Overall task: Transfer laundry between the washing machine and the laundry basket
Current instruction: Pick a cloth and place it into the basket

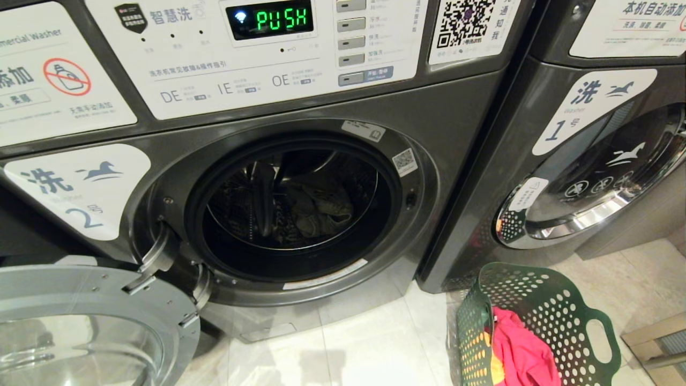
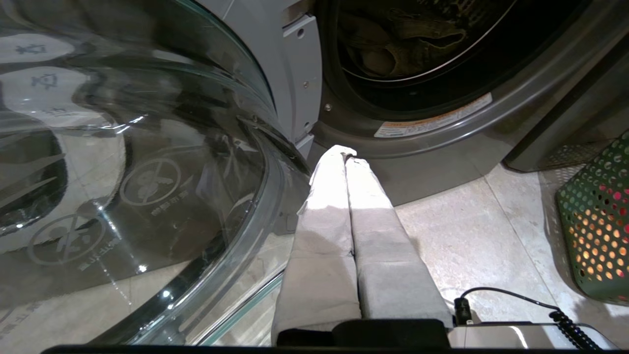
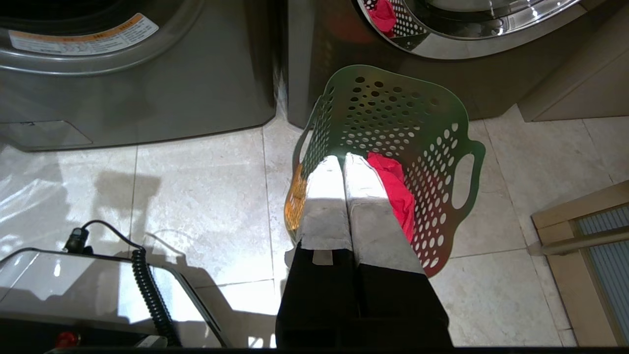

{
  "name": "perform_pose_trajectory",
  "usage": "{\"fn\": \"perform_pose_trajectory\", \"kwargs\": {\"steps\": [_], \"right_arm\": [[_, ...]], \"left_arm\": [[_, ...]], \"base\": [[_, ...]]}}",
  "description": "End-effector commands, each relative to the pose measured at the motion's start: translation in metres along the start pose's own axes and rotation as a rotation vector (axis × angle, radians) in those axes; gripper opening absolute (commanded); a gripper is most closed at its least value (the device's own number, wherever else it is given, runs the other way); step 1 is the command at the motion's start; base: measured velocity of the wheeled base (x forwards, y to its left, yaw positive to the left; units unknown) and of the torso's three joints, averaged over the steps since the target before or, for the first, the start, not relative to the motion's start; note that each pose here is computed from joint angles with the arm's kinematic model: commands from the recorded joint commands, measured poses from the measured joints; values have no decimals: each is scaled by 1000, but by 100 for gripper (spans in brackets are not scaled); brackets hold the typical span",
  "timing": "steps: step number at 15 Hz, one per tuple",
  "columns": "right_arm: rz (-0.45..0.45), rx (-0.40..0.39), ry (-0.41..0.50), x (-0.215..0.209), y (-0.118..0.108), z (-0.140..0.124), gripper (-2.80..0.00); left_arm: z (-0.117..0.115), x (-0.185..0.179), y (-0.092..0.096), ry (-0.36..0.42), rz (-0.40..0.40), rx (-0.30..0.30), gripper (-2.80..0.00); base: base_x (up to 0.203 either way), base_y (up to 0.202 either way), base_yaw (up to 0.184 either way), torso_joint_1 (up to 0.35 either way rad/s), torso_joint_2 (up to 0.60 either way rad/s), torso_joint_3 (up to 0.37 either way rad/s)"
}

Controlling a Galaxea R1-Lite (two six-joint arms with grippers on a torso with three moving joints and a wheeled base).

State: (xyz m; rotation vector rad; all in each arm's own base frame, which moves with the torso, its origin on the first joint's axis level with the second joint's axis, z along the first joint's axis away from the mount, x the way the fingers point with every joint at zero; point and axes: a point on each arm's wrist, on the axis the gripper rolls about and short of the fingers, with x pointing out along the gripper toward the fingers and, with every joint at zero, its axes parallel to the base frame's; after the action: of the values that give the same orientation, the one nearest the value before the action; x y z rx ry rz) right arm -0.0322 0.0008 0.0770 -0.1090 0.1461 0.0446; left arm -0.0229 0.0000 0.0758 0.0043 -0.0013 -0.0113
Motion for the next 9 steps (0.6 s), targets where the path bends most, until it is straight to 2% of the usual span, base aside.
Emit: {"fn": "perform_pose_trajectory", "kwargs": {"steps": [1, 9], "right_arm": [[1, -1, 3, 0, 0, 0, -280], [1, -3, 5, 0, 0, 0, -280]], "left_arm": [[0, 0, 0, 0, 1, 0, -280], [0, 0, 0, 0, 1, 0, -280]], "base": [[0, 0, 0, 0, 0, 0], [0, 0, 0, 0, 0, 0]]}}
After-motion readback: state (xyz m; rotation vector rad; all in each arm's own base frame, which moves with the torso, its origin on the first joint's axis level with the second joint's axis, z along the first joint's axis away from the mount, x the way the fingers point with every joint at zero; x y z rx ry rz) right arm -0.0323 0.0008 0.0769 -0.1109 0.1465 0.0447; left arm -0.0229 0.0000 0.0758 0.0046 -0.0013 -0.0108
